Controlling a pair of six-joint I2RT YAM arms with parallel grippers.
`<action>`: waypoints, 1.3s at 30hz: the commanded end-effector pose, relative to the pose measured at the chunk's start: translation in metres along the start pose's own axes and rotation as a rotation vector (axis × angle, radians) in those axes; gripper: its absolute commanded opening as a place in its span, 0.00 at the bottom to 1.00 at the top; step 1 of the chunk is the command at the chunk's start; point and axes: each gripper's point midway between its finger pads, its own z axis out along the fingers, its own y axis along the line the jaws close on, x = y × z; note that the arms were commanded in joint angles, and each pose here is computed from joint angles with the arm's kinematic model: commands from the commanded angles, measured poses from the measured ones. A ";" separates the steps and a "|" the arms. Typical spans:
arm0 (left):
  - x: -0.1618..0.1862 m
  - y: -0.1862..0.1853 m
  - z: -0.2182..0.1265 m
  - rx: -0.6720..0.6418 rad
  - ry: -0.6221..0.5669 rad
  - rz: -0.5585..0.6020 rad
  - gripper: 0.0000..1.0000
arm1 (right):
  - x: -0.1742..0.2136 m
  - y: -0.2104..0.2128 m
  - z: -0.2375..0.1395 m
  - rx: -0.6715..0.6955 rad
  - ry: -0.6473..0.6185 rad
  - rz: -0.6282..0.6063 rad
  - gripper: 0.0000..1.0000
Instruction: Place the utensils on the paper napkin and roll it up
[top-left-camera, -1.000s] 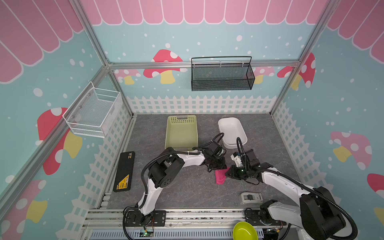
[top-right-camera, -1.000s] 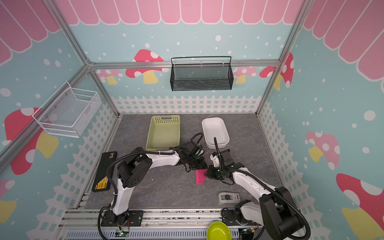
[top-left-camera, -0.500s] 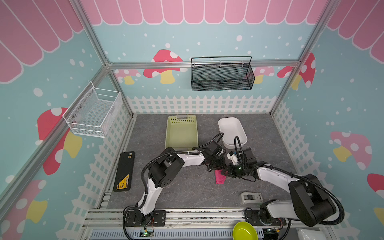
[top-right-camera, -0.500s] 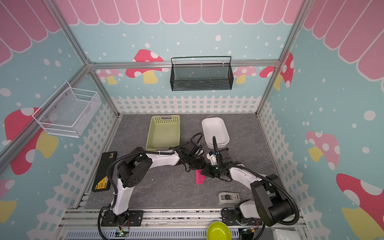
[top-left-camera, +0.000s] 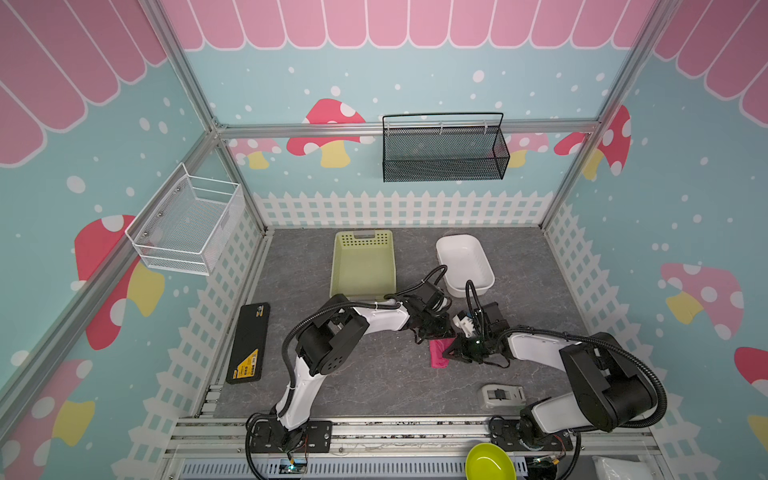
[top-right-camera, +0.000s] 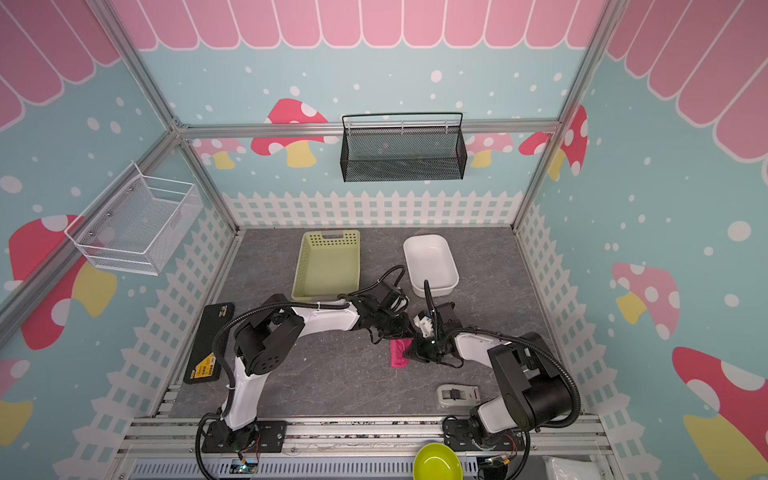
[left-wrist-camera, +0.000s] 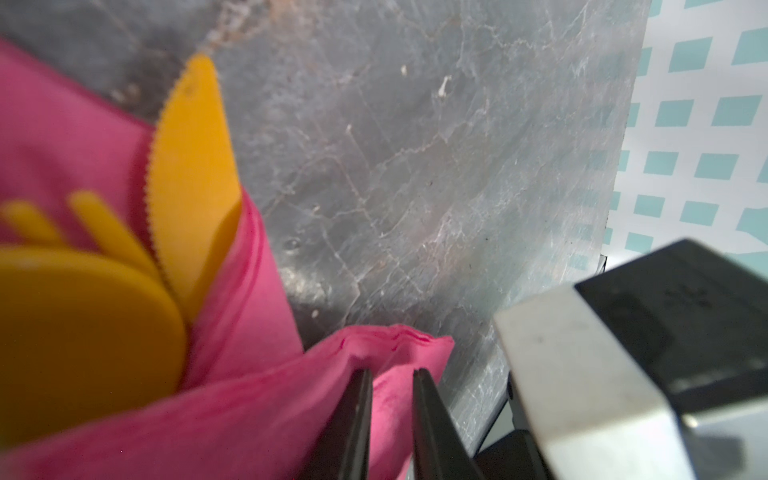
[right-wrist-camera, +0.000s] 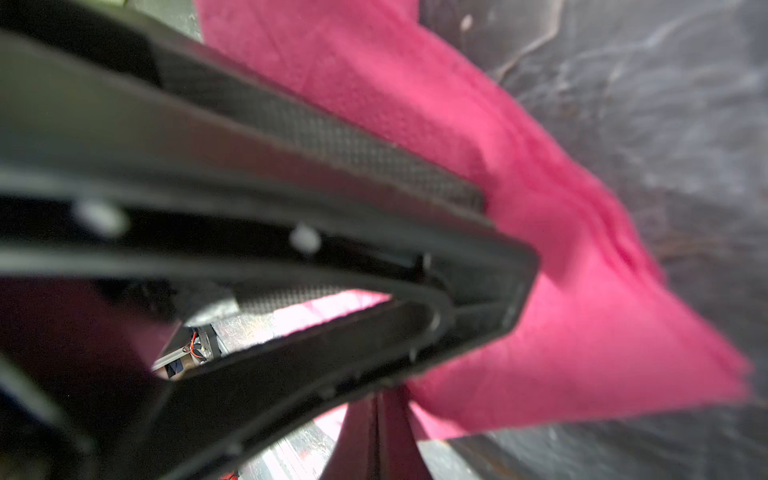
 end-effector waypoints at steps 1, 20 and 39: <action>0.002 0.024 -0.011 -0.119 0.010 -0.035 0.25 | 0.013 -0.023 0.005 0.078 0.023 0.040 0.04; -0.015 -0.004 -0.074 -0.204 -0.084 0.031 0.28 | 0.016 -0.022 0.005 0.054 0.003 0.090 0.03; 0.026 0.040 -0.045 -0.278 0.002 0.005 0.12 | 0.021 -0.016 0.002 0.040 -0.045 0.148 0.00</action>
